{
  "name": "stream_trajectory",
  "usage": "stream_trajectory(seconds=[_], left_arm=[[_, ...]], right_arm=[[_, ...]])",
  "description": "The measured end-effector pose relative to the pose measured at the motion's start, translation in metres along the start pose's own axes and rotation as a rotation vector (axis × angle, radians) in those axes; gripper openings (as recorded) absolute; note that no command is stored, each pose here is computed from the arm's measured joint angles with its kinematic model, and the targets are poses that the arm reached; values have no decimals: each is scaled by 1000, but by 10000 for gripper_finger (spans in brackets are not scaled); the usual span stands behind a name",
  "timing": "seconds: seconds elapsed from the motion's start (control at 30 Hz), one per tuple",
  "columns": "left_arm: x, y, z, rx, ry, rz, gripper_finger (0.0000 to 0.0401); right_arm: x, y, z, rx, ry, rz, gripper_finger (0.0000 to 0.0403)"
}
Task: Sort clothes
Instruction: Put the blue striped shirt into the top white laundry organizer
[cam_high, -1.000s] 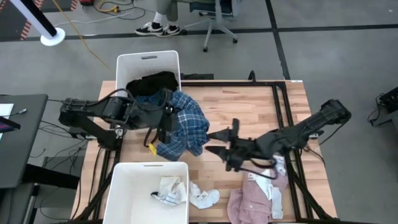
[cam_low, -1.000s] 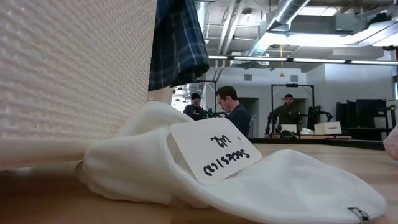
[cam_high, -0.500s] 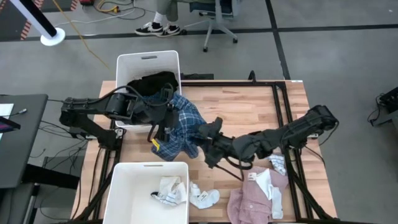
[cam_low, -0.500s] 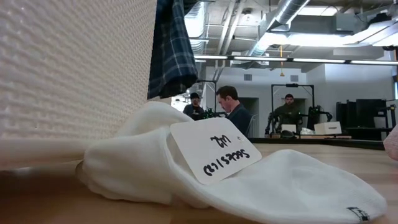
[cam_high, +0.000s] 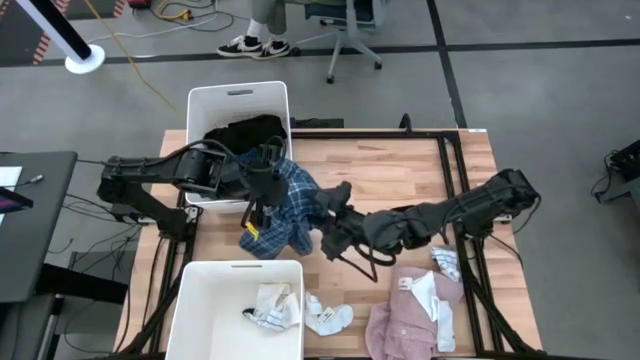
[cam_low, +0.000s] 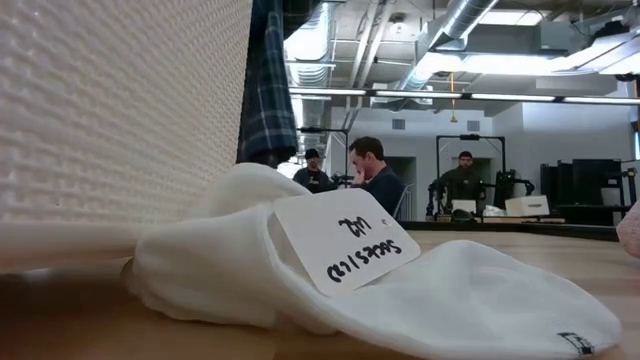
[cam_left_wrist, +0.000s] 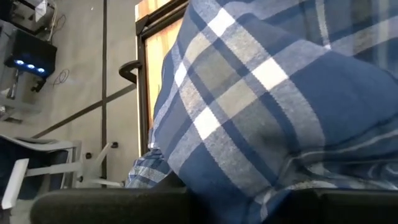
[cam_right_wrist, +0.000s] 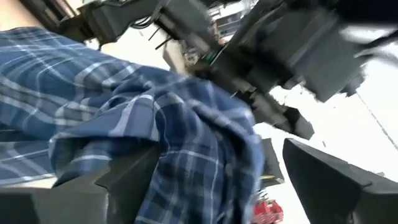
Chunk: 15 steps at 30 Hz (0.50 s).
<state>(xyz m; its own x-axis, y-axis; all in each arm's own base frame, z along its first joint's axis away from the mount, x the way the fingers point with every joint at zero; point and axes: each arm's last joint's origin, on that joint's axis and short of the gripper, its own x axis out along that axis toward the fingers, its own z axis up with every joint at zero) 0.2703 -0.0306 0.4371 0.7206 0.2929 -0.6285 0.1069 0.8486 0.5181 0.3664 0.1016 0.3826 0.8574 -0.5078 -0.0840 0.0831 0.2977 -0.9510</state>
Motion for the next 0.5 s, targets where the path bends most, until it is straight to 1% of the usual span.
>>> stream_trajectory(seconds=[0.13,0.27,0.37,0.5], left_arm=[[0,-1,0,1,-7,-20,38],[0,-1,1,-6,-14,-33,38],[3,-2,2,-1,-12,-40,38],[8,-5,3,7,-7,-72,38]], right_arm=[[4,2,-5,68,24,25,308],[3,2,-4,83,16,19,241],[2,1,-3,96,15,16,168],[4,1,-5,169,25,10,46]])
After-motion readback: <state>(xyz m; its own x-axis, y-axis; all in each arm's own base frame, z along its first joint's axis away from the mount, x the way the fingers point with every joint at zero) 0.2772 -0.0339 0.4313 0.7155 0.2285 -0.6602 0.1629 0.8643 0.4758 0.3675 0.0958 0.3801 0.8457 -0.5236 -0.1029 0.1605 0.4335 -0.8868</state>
